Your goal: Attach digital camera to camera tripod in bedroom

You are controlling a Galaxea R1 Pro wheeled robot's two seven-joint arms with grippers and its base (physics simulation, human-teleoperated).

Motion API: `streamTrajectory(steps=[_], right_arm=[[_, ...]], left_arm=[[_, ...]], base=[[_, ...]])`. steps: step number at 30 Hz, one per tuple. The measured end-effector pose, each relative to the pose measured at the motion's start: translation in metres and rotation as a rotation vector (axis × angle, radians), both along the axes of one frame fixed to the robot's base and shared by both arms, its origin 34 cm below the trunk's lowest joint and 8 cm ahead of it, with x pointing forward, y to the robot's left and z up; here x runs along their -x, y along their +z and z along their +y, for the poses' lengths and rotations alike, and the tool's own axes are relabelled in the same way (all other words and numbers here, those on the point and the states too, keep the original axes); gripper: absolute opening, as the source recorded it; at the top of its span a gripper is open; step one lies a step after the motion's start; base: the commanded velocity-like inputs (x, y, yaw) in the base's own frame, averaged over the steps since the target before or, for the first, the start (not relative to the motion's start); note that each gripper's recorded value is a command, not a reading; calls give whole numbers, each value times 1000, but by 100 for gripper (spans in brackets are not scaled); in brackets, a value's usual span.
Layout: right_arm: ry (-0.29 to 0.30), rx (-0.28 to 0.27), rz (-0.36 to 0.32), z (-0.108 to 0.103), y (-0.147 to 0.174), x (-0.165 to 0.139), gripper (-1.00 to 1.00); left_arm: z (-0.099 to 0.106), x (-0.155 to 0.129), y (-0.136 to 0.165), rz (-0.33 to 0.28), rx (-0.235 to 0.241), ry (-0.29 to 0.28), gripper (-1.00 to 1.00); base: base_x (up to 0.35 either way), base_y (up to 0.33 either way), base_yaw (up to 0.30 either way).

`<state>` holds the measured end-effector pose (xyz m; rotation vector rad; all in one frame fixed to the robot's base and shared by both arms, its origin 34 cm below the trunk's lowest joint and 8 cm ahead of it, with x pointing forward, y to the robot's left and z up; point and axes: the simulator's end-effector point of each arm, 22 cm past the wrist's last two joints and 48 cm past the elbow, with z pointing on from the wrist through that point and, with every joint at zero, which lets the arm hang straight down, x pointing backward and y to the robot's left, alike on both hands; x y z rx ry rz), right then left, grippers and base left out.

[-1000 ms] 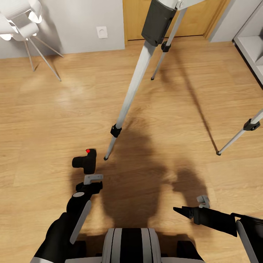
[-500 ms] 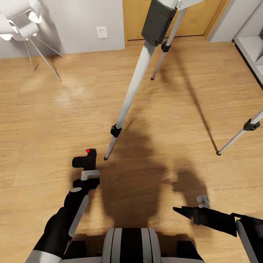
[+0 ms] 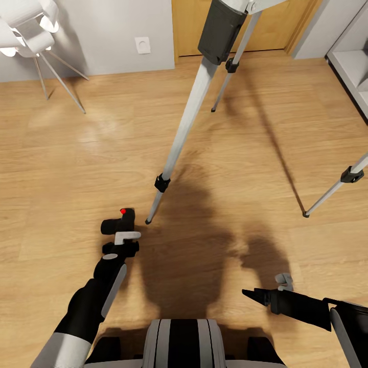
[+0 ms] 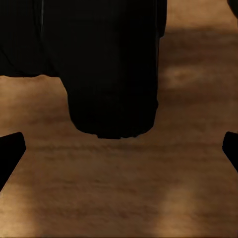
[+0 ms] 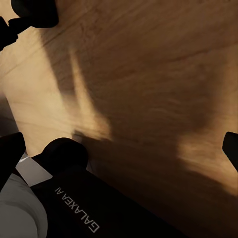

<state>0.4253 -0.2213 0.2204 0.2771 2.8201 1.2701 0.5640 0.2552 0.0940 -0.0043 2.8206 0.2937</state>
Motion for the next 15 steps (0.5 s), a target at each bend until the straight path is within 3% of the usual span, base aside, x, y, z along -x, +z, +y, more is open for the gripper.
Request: streamTrajectory(steps=[15], right_arm=[[1, 2, 2, -1, -1, 1, 100]], left_arm=[[5, -15, -22, 10, -19, -7, 100]], base=[[0, 0, 0]])
